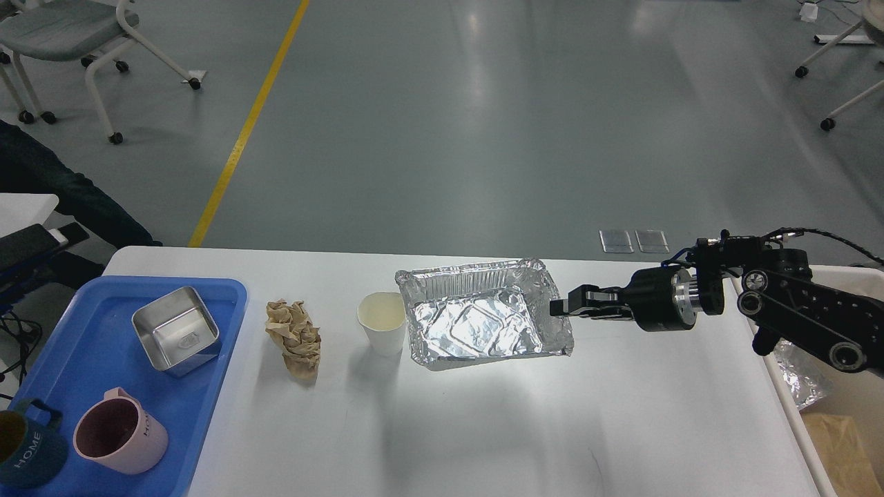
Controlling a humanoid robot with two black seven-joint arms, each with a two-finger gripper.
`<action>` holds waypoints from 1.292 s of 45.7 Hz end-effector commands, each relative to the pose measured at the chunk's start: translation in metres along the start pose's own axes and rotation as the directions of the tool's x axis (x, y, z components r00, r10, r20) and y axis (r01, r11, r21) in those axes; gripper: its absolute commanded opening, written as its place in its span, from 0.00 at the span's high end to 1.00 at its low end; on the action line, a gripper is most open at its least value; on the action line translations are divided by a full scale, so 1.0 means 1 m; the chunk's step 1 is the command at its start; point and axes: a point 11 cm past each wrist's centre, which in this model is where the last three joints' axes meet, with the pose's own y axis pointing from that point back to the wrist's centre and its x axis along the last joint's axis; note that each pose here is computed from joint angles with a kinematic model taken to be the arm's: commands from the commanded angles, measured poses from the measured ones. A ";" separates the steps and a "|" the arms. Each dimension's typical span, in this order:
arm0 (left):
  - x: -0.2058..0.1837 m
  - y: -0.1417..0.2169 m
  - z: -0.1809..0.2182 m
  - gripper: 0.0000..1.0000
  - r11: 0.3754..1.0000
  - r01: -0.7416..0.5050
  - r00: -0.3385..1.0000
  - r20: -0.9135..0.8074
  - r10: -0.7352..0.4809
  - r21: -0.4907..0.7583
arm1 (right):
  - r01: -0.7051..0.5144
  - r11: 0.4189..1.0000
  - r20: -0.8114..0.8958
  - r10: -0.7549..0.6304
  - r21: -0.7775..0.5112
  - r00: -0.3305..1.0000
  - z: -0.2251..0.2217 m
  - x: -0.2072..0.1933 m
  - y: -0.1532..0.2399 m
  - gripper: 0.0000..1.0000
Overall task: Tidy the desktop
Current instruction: 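Hold the foil tray with the right gripper and reach the left gripper toward the crackers, then grasp the white paper cup with the left gripper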
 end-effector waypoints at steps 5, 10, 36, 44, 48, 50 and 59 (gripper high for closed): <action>-0.011 -0.031 0.000 0.04 0.997 0.070 0.995 0.068 -0.072 0.035 | -0.002 1.000 -0.003 0.002 -0.001 1.000 0.000 0.000 -0.001 1.00; -0.019 -0.056 -0.002 0.04 0.992 0.097 0.984 0.143 -0.108 0.085 | -0.003 1.000 -0.002 0.003 -0.003 1.000 0.001 0.000 0.000 1.00; -0.113 -0.184 0.050 0.04 0.949 0.312 0.892 0.331 -0.307 0.038 | -0.008 1.000 0.015 0.008 -0.009 1.000 0.008 -0.007 0.000 1.00; -0.146 -0.208 0.050 0.04 0.932 0.356 0.866 0.349 -0.358 0.072 | -0.017 1.000 0.016 0.017 -0.011 1.000 0.009 -0.006 0.002 1.00; -0.157 -0.215 0.051 0.04 0.924 0.374 0.854 0.359 -0.377 0.082 | -0.019 1.000 0.019 0.019 -0.012 1.000 0.010 -0.006 0.004 1.00; -0.162 -0.217 0.051 0.05 0.921 0.379 0.851 0.360 -0.383 0.084 | -0.019 1.000 0.019 0.019 -0.013 1.000 0.011 -0.006 0.004 1.00; -0.185 -0.229 0.048 0.09 0.908 0.406 0.838 0.356 -0.414 0.102 | -0.018 1.000 0.024 0.018 -0.013 1.000 0.012 -0.008 0.003 1.00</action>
